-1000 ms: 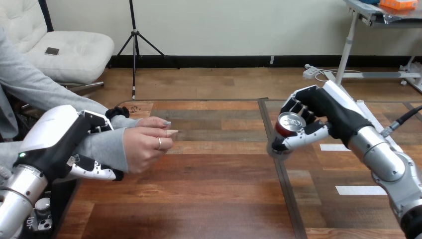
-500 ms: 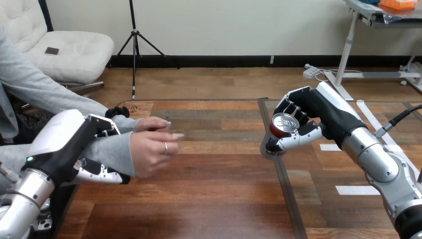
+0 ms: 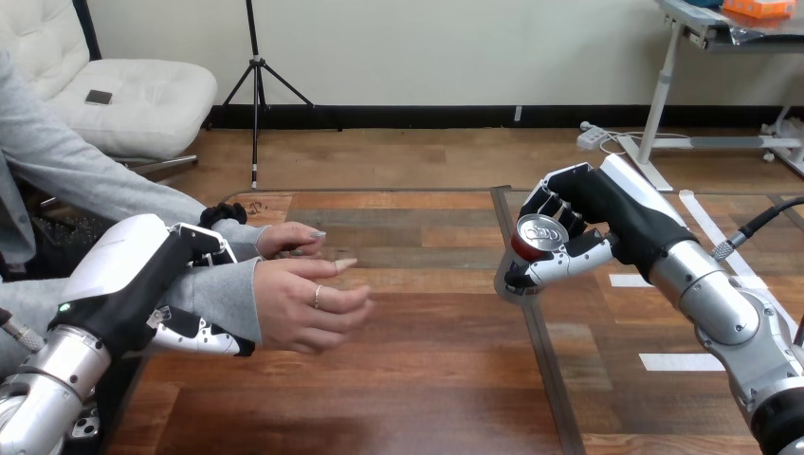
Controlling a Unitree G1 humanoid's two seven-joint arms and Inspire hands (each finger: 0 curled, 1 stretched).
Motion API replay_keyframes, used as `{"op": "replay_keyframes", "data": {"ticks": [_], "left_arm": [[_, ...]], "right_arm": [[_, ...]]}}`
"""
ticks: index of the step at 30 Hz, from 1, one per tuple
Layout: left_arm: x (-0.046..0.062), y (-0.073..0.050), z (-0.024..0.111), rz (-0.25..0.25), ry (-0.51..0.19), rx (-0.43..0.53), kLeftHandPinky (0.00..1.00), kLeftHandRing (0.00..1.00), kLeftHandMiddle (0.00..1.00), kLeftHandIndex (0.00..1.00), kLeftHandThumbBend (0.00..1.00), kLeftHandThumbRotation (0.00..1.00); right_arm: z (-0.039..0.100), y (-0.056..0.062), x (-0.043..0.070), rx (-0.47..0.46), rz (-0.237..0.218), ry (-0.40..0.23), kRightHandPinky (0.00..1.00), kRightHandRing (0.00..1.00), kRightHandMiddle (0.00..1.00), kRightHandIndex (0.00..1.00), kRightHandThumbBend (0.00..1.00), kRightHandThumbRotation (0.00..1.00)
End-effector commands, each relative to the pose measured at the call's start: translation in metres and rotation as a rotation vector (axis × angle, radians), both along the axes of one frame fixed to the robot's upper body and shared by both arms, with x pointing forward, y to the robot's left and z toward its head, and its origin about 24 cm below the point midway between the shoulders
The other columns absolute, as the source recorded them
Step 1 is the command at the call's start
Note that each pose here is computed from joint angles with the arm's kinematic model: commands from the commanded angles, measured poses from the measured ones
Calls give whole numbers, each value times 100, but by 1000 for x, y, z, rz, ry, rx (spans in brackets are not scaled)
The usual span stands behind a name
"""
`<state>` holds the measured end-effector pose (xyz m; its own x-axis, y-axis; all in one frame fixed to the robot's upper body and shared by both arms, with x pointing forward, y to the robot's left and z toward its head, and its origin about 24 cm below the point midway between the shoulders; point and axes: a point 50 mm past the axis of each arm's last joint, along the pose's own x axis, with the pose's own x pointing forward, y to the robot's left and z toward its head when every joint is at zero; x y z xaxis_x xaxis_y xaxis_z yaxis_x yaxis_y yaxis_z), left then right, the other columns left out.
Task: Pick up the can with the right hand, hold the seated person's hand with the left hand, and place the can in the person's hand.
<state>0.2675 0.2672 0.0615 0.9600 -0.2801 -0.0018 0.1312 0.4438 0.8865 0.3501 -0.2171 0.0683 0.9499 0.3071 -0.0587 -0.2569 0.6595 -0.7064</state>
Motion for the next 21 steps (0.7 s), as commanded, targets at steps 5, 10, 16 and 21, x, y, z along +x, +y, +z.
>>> {"op": "replay_keyframes", "data": {"ticks": [5,10,16,21], "left_arm": [[13,-18,36,-73,-177,-28,12,15,22,39,88,0],[13,-16,36,-73,-171,-22,11,14,21,39,88,0],[13,-16,36,-74,-166,-20,11,15,21,39,88,0],[13,-16,37,-81,-161,-29,11,14,21,39,89,0]], "right_arm": [[44,18,20,31,57,-152,31,34,38,40,88,0],[44,19,20,28,61,-154,31,34,38,40,88,0],[44,20,20,26,66,-156,30,34,38,40,88,0],[44,21,20,26,70,-159,31,34,38,40,88,0]]}}
